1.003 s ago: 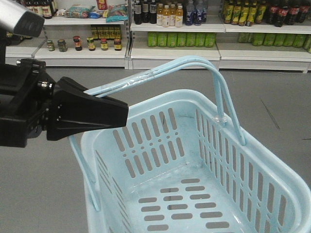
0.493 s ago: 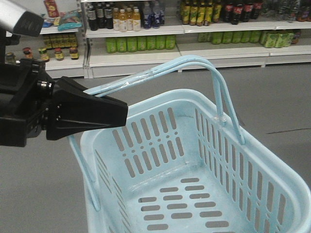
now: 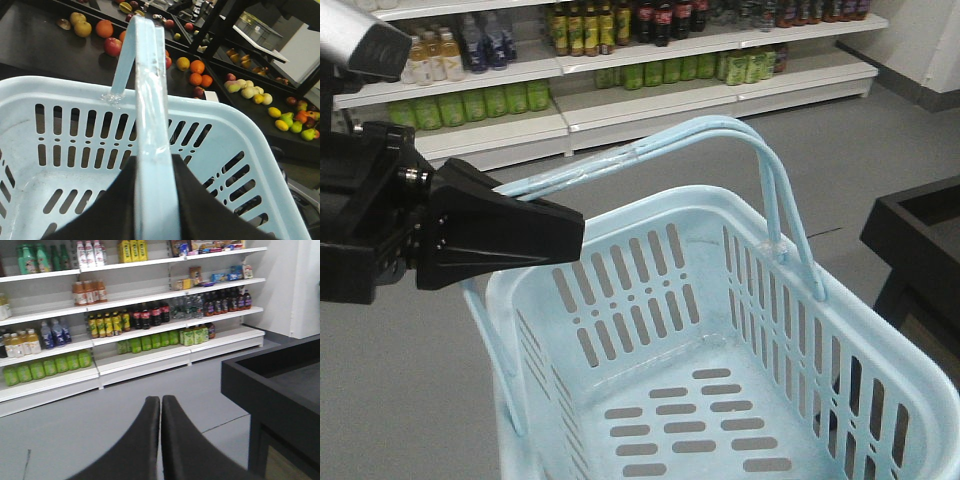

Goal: Pick three apples into basket with both arms
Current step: 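Drive the base along the shelves holding the basket, then turn the base toward the table with apples and oranges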

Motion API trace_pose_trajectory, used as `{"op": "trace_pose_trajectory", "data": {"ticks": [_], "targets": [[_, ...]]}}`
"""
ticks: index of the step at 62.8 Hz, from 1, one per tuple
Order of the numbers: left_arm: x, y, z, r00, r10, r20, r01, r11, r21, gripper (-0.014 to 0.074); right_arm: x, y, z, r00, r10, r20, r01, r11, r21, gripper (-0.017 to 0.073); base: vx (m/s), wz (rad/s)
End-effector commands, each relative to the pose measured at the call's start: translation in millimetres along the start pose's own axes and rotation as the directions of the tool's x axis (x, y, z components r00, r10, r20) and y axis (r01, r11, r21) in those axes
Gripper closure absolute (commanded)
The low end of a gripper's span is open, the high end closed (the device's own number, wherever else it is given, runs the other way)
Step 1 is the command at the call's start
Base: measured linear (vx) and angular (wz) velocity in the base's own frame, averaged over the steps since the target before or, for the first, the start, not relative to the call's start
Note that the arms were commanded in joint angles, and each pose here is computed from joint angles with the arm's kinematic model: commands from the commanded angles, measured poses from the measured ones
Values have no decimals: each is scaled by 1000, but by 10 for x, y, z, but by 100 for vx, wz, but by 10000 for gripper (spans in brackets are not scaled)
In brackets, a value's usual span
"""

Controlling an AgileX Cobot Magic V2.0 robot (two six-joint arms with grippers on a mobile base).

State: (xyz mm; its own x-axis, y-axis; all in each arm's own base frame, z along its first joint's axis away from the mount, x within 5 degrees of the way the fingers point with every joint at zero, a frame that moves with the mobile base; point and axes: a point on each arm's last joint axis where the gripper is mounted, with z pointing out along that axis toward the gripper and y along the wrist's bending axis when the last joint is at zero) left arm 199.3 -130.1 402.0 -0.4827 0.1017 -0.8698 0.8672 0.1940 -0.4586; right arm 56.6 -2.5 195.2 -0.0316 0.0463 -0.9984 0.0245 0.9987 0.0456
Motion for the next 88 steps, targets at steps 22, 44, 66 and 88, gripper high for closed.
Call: {"op": "trace_pose_trajectory", "data": {"ticks": [22,44,66,88], "targets": [[12,-218,-47,996,54,-66,-47,993,111,599,-19,19,-4,998,-21,65,22,1000,-21,564,13,-52],[12,-218,-47,996,54,-66,-47,993,111,599,-19,19,-4,998,-21,65,22,1000,-21,564,11,-54],[12,-218,-47,996,54,-66,-47,993,111,599,-19,19,-4,998,-21,65,22,1000,-21,564,9,-55],[12,-218,-47,996,54,-66,-47,993,111,599,-19,19,-4,998,-21,65,22,1000,-21,564,5,-52]]}}
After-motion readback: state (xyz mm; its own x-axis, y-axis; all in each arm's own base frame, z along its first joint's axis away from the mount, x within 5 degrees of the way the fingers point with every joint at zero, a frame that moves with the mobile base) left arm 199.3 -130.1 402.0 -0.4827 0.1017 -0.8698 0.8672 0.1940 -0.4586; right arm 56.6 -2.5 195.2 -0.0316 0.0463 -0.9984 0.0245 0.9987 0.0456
